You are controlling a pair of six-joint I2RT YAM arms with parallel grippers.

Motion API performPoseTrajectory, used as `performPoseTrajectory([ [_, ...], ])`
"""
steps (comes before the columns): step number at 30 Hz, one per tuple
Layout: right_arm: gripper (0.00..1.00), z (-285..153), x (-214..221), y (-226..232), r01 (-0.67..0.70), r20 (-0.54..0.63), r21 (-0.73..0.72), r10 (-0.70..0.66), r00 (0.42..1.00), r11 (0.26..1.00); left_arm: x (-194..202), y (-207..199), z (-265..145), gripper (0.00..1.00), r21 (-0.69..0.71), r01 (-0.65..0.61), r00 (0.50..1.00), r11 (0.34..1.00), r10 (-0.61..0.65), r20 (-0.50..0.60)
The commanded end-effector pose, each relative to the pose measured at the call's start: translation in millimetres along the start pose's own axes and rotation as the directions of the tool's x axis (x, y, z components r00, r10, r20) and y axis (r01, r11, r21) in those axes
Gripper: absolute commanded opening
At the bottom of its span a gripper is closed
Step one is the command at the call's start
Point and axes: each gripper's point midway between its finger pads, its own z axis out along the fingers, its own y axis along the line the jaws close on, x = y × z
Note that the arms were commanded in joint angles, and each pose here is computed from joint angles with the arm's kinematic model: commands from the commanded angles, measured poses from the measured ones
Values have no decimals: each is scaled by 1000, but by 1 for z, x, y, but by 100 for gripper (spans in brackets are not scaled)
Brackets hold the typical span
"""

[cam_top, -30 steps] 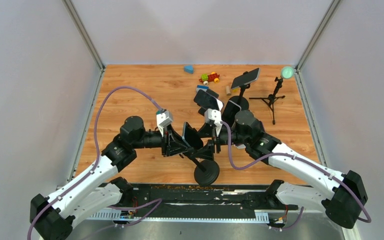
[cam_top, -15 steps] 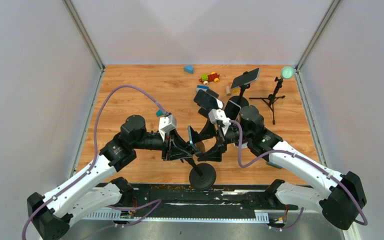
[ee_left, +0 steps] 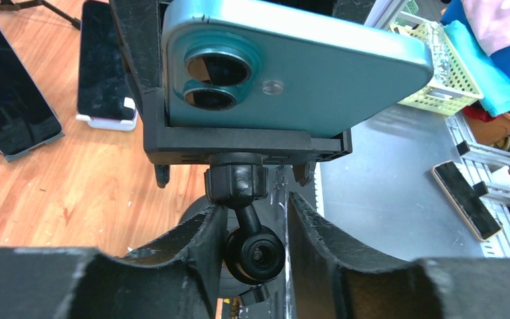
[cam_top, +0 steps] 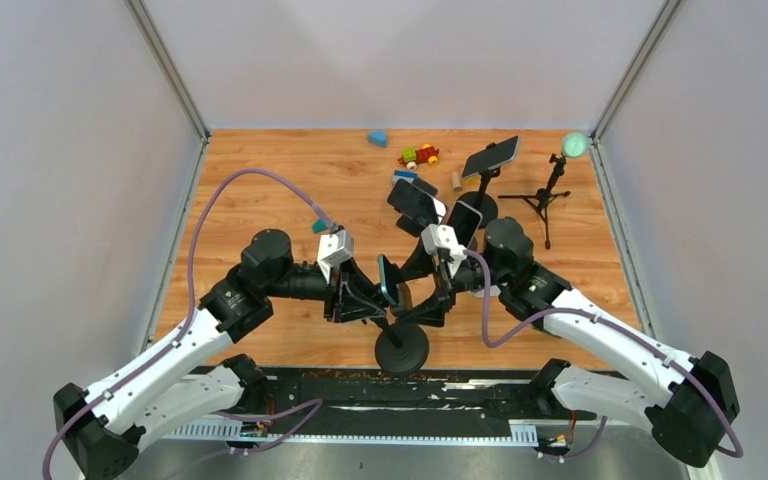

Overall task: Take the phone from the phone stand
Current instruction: Pick up the phone stand with the phone at the center of the board.

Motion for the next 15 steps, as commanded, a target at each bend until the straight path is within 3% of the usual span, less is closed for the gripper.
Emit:
performPoseTrajectory([
  [1,0,5,-11,3,91,50,3,-91,995,996,-52,-12,2,48,26,-144,981,989,139,136],
  [5,0,7,-10,7,93,55,-8,-92,994,996,-53,-12,3,58,30,-148,980,989,142,141],
  [15,0,6,-4,22,75,21,-103,-74,997,992,-57,-11,1,61,15,-180,977,984,177,119],
])
